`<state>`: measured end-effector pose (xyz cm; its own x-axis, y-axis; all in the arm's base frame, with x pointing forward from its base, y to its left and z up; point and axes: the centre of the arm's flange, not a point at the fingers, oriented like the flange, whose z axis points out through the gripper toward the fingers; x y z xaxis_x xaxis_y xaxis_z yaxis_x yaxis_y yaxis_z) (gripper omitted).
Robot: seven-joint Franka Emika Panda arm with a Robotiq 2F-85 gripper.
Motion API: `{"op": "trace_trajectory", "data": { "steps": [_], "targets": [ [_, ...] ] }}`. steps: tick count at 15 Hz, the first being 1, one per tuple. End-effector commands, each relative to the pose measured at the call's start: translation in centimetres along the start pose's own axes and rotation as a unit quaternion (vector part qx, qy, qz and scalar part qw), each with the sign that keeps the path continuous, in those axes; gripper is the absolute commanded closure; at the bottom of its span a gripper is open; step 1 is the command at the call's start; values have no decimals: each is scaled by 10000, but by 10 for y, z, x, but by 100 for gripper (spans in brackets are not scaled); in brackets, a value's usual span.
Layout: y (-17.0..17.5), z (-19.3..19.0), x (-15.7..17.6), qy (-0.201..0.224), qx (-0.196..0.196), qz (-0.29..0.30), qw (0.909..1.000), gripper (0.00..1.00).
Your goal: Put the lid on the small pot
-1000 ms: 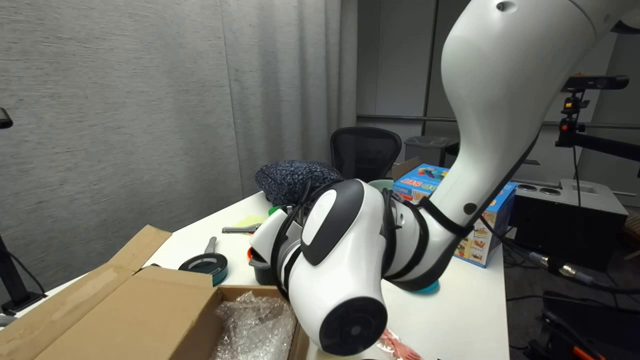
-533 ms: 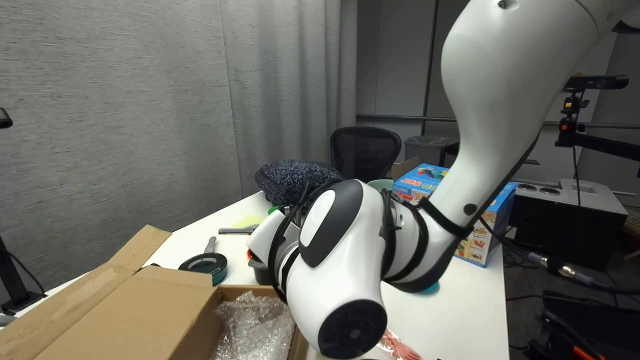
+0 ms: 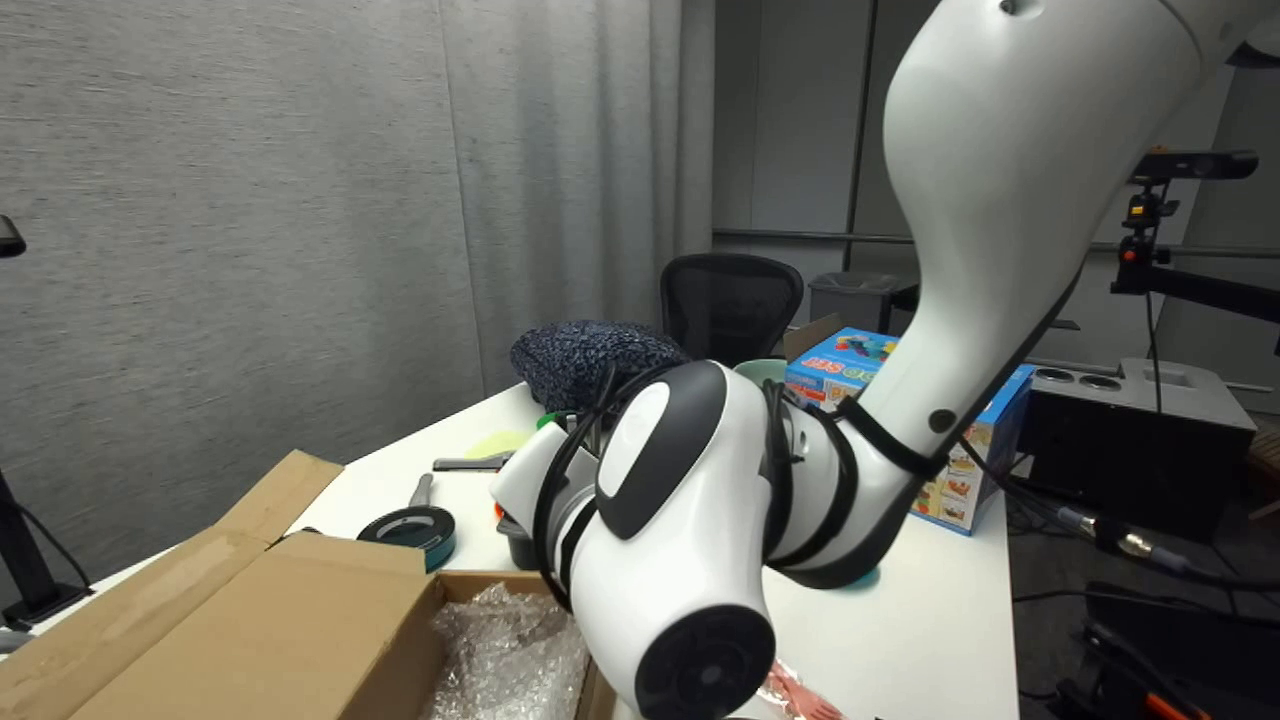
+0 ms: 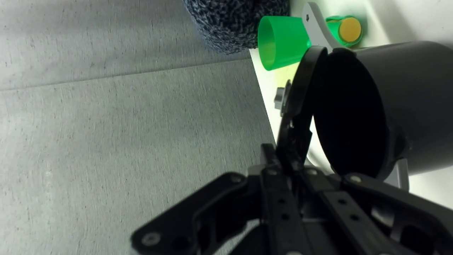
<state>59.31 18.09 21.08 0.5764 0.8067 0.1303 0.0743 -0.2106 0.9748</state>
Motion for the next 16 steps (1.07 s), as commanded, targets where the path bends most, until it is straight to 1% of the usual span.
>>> {"op": "trace_trajectory", "data": {
  "steps": [1, 6, 16],
  "targets": [
    [6, 3, 3, 54, -257, -93, 9996, 98],
    [7, 7, 1, -17, -435, -184, 9989, 98],
    [-6, 12, 7, 49, -428, -301, 9986, 98]
  ]
}}
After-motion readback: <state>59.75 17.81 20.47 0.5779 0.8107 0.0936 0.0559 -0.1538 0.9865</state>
